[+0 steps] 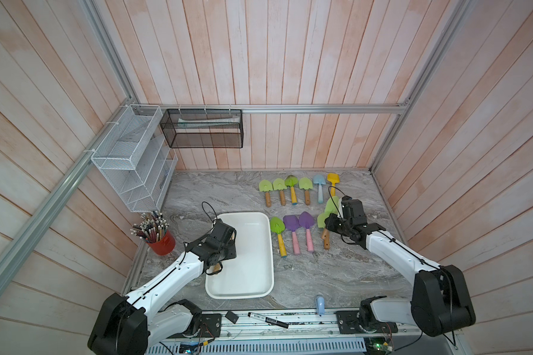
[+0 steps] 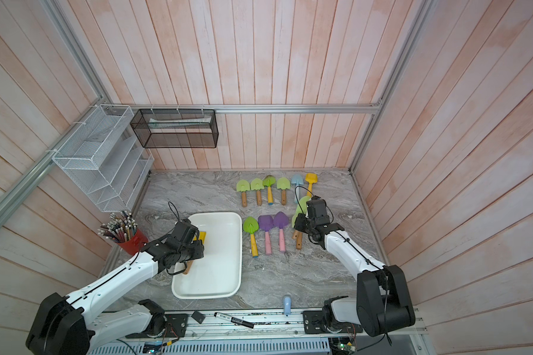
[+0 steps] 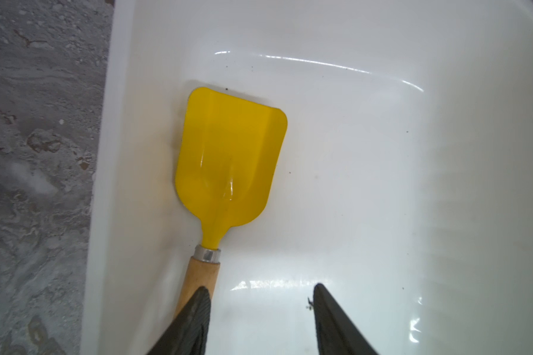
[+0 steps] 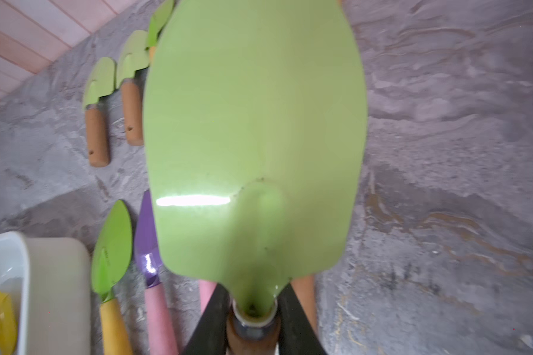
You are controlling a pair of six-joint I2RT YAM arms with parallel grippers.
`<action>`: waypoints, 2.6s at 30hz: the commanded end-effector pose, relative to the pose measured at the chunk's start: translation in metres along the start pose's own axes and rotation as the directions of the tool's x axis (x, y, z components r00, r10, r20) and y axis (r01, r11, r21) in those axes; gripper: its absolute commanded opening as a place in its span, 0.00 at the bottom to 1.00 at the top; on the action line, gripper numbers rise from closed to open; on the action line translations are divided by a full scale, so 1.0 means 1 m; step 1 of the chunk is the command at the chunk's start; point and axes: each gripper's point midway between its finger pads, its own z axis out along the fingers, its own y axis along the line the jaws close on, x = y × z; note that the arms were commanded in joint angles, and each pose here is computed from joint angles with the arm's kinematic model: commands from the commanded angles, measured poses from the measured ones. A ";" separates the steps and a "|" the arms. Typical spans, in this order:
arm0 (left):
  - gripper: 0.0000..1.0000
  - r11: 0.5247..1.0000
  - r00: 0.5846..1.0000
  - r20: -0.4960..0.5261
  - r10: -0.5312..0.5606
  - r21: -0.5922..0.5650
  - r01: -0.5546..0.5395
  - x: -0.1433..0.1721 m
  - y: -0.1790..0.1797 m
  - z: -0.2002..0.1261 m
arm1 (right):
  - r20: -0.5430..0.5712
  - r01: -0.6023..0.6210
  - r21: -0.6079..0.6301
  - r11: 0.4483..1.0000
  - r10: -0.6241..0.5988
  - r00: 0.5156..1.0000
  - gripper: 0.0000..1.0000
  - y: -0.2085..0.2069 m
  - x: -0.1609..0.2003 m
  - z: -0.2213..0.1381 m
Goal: Take the shovel out of the storage box
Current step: Place the shovel at the center of the board.
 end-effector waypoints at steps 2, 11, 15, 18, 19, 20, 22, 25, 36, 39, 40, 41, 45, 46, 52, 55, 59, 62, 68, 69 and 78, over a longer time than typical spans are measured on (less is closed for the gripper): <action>0.56 0.997 1.000 0.021 -0.022 -0.074 0.024 0.000 0.011 -0.002 | 0.048 0.010 0.207 0.978 -0.020 0.999 0.15 -0.045 0.001 -0.007; 0.56 0.991 0.998 -0.006 -0.059 -0.123 0.057 0.013 0.021 0.010 | 0.040 0.020 0.320 0.947 -0.035 0.999 0.15 -0.073 0.005 -0.007; 0.56 0.989 0.997 -0.031 -0.067 -0.133 0.062 0.022 0.023 0.020 | 0.034 0.010 0.343 0.939 -0.023 0.999 0.15 -0.083 0.009 -0.005; 0.56 0.989 0.997 -0.044 -0.069 -0.131 0.063 0.027 0.023 0.026 | 0.022 0.008 0.345 0.938 -0.017 1.000 0.15 -0.087 0.012 0.000; 0.56 0.989 0.996 -0.051 -0.069 -0.134 0.062 0.028 0.023 0.028 | 0.016 0.010 0.346 0.938 -0.016 1.000 0.15 -0.088 0.014 0.003; 0.56 0.989 0.996 -0.061 -0.067 -0.135 0.058 0.031 0.024 0.031 | 0.009 0.010 0.350 0.937 -0.014 1.000 0.15 -0.089 0.016 0.005; 0.56 0.988 0.995 -0.073 -0.070 -0.140 0.059 0.035 0.025 0.035 | -0.003 0.014 0.346 0.938 -0.014 1.000 0.15 -0.089 0.018 0.010; 0.56 0.991 0.993 -0.087 -0.077 -0.112 0.067 0.041 0.021 0.042 | -0.023 0.021 0.348 0.937 -0.014 1.000 0.15 -0.090 0.021 0.018; 0.54 0.997 0.990 -0.119 -0.077 0.003 0.078 0.042 -0.002 0.046 | -0.058 0.009 0.361 0.933 0.013 0.998 0.15 -0.095 0.021 0.041; 0.54 0.997 0.989 -0.129 -0.078 0.016 0.080 0.045 -0.003 0.046 | -0.067 0.006 0.359 0.933 0.019 0.998 0.16 -0.095 0.023 0.049; 0.54 0.996 0.988 -0.133 -0.080 0.018 0.083 0.047 -0.003 0.046 | -0.070 0.005 0.358 0.934 0.021 0.997 0.16 -0.095 0.024 0.051; 0.54 0.996 0.987 -0.138 -0.082 0.022 0.086 0.049 -0.003 0.046 | -0.072 0.005 0.357 0.934 0.022 0.997 0.16 -0.095 0.024 0.052; 0.54 0.995 0.984 -0.156 -0.090 0.032 0.096 0.059 -0.001 0.046 | -0.075 0.004 0.349 0.937 0.024 0.997 0.16 -0.093 0.024 0.056; 0.54 0.995 0.983 -0.158 -0.091 0.031 0.097 0.061 0.000 0.046 | -0.074 0.003 0.349 0.937 0.024 0.997 0.16 -0.094 0.024 0.056; 0.55 0.994 0.980 -0.175 -0.089 0.044 0.098 0.069 -0.003 0.046 | -0.084 0.005 0.339 0.941 0.025 0.996 0.24 -0.092 0.024 0.062; 0.55 0.996 0.981 -0.179 -0.080 0.033 0.087 0.071 -0.003 0.045 | -0.078 0.003 0.336 0.942 0.025 0.997 0.30 -0.091 0.023 0.061; 0.55 0.996 0.980 -0.181 -0.079 0.024 0.085 0.073 -0.002 0.045 | -0.061 -0.001 0.327 0.945 0.023 0.998 0.36 -0.088 0.019 0.054; 0.55 0.996 0.980 -0.184 -0.081 0.016 0.085 0.075 0.000 0.047 | -0.048 -0.009 0.319 0.948 0.025 0.999 0.38 -0.086 0.016 0.048; 0.44 0.996 0.979 -0.188 -0.082 0.007 0.085 0.076 0.000 0.045 | 0.006 -0.025 0.301 0.953 0.024 1.000 0.39 -0.081 0.007 0.026; 0.43 0.996 0.979 -0.188 -0.083 0.007 0.086 0.077 0.000 0.044 | 0.022 -0.027 0.296 0.955 0.021 1.000 0.39 -0.080 0.003 0.021; 0.27 0.996 0.976 -0.198 -0.086 0.011 0.090 0.083 -0.002 0.040 | 0.092 -0.036 0.217 0.976 0.016 0.996 0.39 -0.062 -0.014 -0.006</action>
